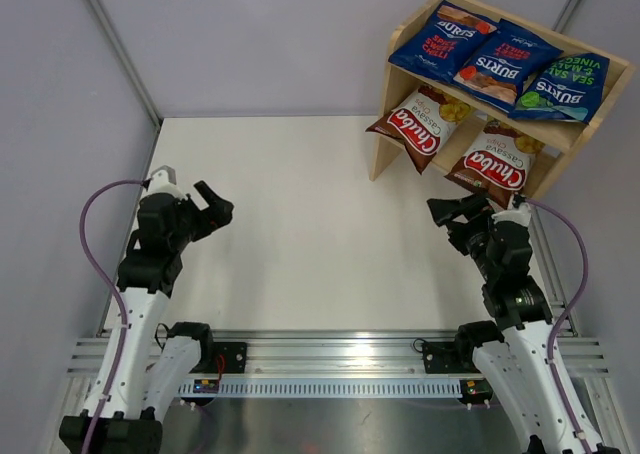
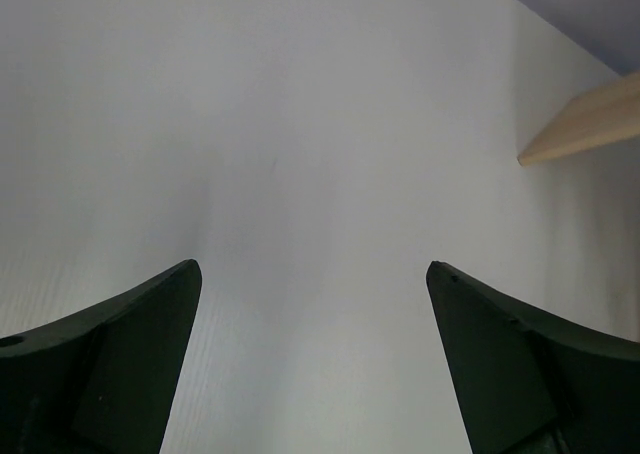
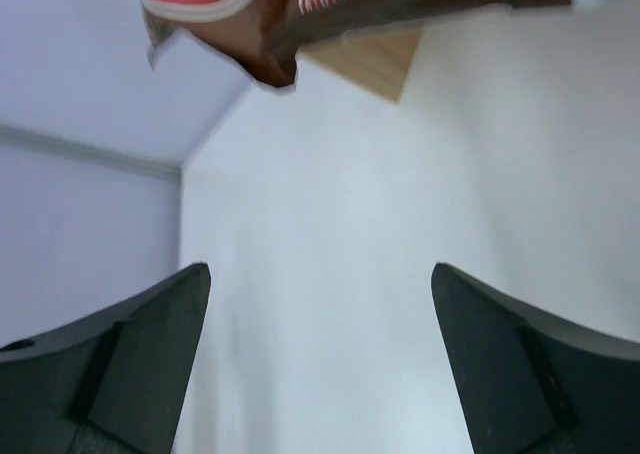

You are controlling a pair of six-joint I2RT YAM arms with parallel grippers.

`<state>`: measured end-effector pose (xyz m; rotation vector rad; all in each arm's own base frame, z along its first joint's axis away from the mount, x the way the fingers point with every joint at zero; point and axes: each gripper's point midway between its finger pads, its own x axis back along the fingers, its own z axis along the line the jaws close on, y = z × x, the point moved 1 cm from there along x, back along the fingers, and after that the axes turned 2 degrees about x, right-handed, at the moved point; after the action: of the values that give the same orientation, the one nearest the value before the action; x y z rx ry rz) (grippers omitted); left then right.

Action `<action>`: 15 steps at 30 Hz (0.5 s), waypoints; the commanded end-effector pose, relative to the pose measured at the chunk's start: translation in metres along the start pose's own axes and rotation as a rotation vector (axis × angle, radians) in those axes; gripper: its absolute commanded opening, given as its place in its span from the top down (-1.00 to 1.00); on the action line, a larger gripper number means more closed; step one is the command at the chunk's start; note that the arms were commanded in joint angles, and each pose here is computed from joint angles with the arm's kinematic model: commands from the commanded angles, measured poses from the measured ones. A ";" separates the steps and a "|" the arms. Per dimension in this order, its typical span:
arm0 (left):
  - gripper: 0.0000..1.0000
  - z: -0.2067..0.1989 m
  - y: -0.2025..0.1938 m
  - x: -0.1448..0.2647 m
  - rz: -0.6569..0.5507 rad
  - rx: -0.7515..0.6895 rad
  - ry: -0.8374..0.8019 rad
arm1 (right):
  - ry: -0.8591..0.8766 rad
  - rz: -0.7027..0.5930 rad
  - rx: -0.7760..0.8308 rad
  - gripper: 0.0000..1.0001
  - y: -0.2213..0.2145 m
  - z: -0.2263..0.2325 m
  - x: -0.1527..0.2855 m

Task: Place and organize the chips bags onto the shelf

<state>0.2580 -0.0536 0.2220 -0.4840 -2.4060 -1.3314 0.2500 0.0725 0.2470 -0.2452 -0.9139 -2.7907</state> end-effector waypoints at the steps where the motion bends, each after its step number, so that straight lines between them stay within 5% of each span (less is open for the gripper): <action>1: -0.98 0.011 0.017 0.003 -0.014 -0.021 0.000 | 0.080 0.249 0.313 -0.99 -0.033 0.001 0.022; 15: -0.98 0.023 0.001 0.028 -0.061 -0.212 -0.024 | 0.102 0.256 0.639 -0.99 0.008 0.036 0.064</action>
<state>0.2312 -0.0244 0.2210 -0.4453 -2.3317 -1.5234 0.1969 0.0859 0.2872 -0.0928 -1.4567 -2.2039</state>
